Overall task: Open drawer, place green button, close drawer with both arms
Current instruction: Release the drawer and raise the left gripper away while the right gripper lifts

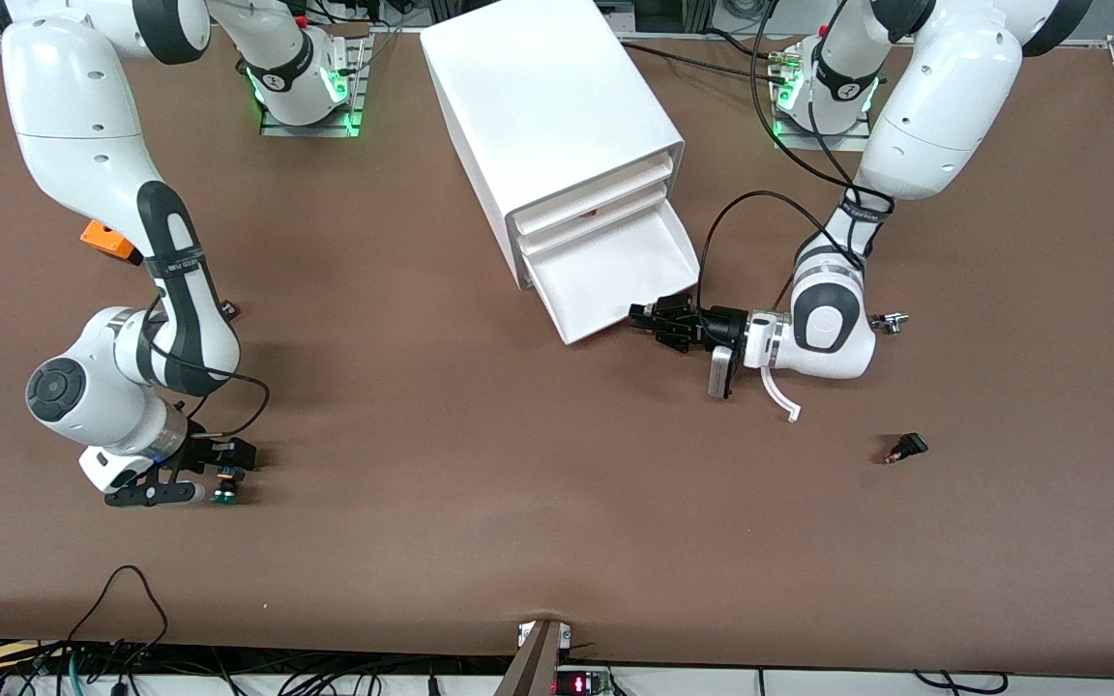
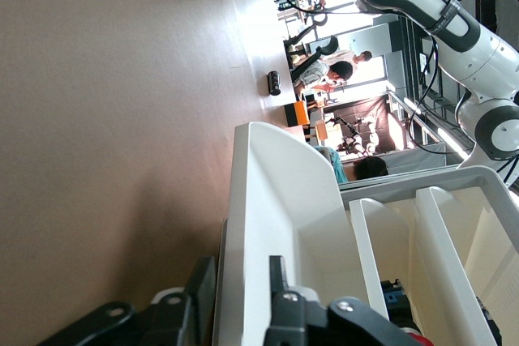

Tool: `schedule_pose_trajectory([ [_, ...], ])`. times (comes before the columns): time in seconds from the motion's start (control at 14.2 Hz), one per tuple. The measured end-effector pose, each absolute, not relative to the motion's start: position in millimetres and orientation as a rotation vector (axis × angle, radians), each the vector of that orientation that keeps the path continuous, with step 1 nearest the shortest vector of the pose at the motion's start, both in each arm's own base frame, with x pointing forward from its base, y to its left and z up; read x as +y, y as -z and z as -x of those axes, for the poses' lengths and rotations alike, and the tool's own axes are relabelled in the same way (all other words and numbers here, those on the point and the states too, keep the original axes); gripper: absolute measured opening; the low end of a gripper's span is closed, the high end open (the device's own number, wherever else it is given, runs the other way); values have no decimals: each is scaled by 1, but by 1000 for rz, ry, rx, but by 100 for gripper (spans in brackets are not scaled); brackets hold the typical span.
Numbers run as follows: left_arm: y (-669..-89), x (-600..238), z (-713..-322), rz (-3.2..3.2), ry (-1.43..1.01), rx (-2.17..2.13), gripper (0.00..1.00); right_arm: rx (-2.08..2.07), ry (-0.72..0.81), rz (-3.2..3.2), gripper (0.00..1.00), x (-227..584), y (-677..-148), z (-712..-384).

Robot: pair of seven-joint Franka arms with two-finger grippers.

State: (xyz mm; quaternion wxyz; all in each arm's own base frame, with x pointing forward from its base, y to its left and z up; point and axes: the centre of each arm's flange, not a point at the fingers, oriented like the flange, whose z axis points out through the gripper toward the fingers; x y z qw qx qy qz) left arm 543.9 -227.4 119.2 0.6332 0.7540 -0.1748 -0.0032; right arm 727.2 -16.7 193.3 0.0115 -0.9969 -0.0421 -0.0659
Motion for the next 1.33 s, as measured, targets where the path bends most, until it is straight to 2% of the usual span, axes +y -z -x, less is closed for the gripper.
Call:
schedule_pose_trajectory([
  [0.14,-124,-227,-548,-1733,18,-398,58,-152,206,3109,76,-17,-193,-727],
  [0.21,-131,-226,-552,-1752,47,-416,69,-163,206,3109,76,-17,-193,-727],
  [0.35,-166,-223,-573,-1835,133,-476,87,-193,206,3108,65,-17,-193,-727],
  [0.42,-192,-220,-586,-1893,168,-502,98,-206,206,3108,65,-17,-193,-727],
  [0.91,-338,-193,-636,-2314,404,-698,100,-223,206,3107,53,-17,-193,-727],
  [1.19,-404,-167,-649,-2612,510,-743,100,-232,206,3106,50,-14,-193,-727],
  [1.26,-423,-160,-650,-2695,509,-751,100,-235,206,3106,45,-13,-193,-727],
  [1.33,-440,-153,-650,-2776,498,-764,100,-237,206,3105,44,-12,-193,-727],
])
